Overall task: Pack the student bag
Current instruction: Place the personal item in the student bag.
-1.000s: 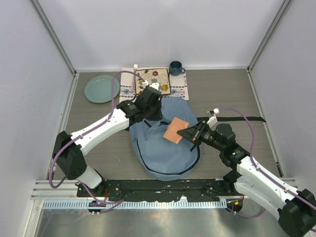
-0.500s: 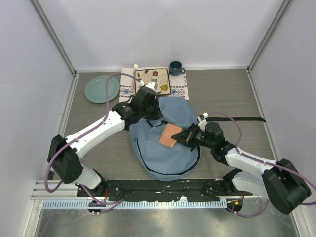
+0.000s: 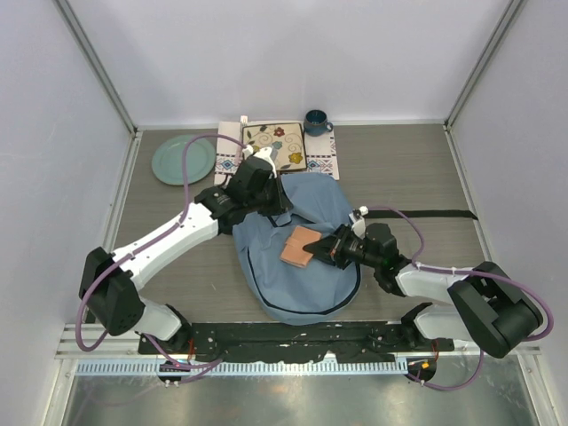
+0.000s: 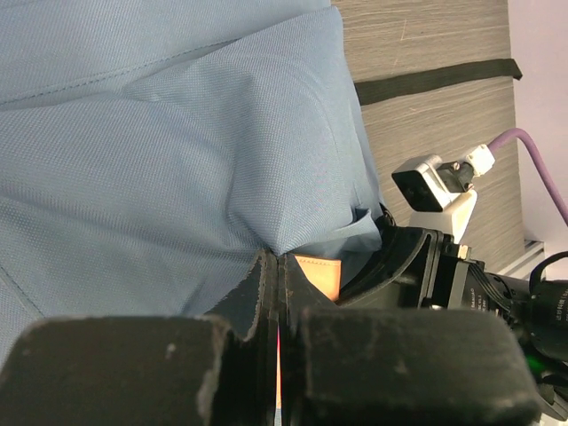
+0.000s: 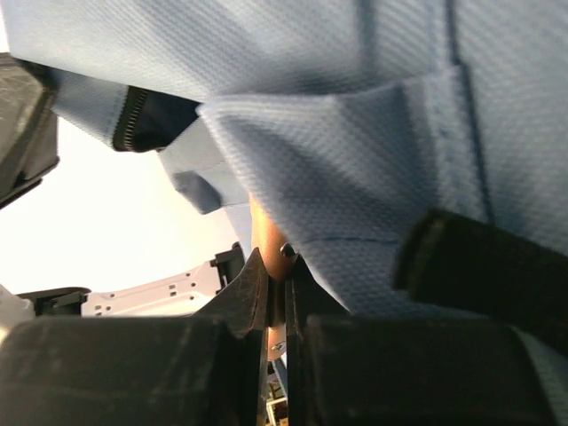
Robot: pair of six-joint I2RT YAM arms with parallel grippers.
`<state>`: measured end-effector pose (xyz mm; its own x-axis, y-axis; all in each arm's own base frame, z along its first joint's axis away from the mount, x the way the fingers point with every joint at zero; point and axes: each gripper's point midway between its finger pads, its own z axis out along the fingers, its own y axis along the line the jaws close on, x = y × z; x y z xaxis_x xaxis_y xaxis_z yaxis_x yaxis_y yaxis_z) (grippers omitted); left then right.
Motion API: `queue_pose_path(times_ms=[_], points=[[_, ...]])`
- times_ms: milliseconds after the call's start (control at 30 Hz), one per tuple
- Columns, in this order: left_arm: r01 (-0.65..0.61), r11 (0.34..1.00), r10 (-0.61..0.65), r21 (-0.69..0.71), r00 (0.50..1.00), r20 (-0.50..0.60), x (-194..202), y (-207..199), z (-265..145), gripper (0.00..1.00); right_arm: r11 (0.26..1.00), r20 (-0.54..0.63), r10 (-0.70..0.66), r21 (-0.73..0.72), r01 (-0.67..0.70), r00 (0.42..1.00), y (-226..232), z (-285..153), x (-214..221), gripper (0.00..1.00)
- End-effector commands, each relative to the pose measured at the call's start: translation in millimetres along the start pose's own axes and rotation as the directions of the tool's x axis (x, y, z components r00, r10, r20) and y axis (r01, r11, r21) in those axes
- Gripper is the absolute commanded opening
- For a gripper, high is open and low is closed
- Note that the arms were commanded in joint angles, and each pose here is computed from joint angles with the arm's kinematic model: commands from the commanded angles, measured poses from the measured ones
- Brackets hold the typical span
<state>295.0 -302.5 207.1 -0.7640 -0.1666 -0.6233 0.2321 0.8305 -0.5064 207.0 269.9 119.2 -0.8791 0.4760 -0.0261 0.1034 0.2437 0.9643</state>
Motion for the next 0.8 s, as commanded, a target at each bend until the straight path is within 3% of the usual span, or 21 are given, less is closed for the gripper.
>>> queue_pose_path(times_ms=[0,433,600,767], points=[[0.013,0.975,-0.045,0.221,0.989,0.14,-39,-51,-33,0.0,0.976,0.003,-0.066,-0.205,0.065,0.998,64,0,-3,0.01],[0.01,0.97,-0.042,0.244,0.991,0.126,-31,-50,-40,0.0,0.952,0.041,0.021,-0.304,-0.007,0.999,72,4,-20,0.01],[0.021,0.967,-0.051,0.252,0.992,0.115,-25,-48,-42,0.0,0.95,0.111,0.039,-0.313,-0.002,0.993,70,6,-38,0.01],[0.038,0.961,-0.071,0.272,0.991,0.111,-23,-50,-44,0.0,0.979,0.256,0.121,-0.188,-0.074,0.959,36,5,-60,0.01]])
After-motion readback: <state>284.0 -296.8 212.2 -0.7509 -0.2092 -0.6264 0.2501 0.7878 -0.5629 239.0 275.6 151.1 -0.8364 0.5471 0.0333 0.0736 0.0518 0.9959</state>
